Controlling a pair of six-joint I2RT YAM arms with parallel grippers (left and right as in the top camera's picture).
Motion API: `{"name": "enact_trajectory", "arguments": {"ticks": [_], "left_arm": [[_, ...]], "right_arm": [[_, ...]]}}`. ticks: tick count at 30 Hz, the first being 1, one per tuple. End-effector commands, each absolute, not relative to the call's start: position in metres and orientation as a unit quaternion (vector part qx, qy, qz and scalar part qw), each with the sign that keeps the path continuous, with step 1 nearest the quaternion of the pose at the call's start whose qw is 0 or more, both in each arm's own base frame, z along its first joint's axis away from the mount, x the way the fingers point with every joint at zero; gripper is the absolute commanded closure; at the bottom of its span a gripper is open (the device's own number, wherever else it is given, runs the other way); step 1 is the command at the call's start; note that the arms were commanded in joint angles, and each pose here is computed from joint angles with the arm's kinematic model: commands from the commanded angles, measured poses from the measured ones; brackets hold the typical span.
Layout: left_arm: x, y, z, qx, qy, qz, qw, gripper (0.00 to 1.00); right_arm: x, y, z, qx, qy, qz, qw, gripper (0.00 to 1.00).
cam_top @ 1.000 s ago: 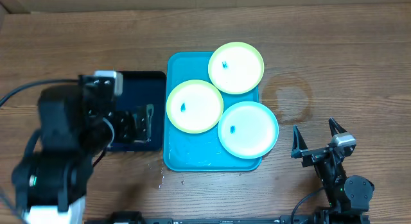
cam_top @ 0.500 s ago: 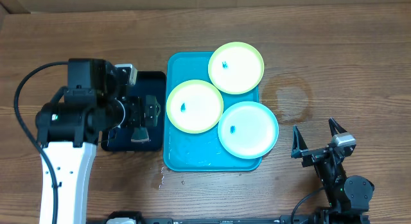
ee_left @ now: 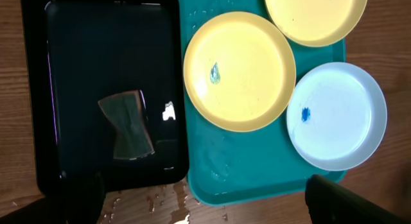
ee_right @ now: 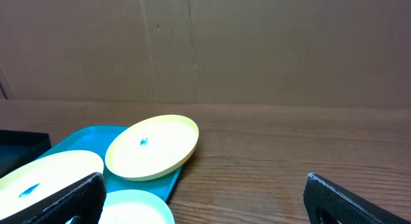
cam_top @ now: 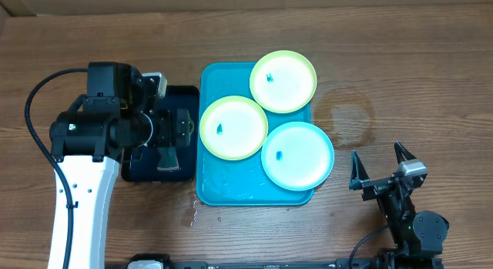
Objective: Clean dirty plates on tray and stack at the side
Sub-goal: 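Move the left gripper over the black tray and grasp the sponge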
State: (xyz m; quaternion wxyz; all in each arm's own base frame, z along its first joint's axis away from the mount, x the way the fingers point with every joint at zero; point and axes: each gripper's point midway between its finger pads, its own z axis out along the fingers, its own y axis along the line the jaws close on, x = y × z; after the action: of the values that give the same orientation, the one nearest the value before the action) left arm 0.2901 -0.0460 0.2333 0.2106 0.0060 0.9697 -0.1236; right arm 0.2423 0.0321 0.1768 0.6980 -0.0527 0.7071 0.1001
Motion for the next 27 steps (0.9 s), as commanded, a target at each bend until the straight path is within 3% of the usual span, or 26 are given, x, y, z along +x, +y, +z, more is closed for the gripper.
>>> {"name": "enact_trajectory", "arguments": {"ticks": [1, 18, 21, 27], "left_arm": [[0.2953, -0.049, 0.2414, -0.018, 0.966, -0.138, 0.22, 0.0], [0.2946, -0.0486, 0.241, -0.023, 0.966, -0.138, 0.218, 0.02], [0.2947, -0.0486, 0.241, -0.023, 0.966, -0.138, 0.218, 0.24], [0.2946, -0.0486, 0.2409, -0.023, 0.966, -0.138, 0.218, 0.88]], "right_arm": [[0.2428, 0.0301, 0.1749, -0.049, 0.706, 0.097, 0.7, 0.0], [0.244, 0.0324, 0.1694, -0.051, 0.715, 0.101, 0.69, 0.0], [0.244, 0.0324, 0.1694, -0.051, 0.715, 0.101, 0.69, 0.0], [0.244, 0.0324, 0.1694, -0.051, 0.715, 0.101, 0.69, 0.0]]}}
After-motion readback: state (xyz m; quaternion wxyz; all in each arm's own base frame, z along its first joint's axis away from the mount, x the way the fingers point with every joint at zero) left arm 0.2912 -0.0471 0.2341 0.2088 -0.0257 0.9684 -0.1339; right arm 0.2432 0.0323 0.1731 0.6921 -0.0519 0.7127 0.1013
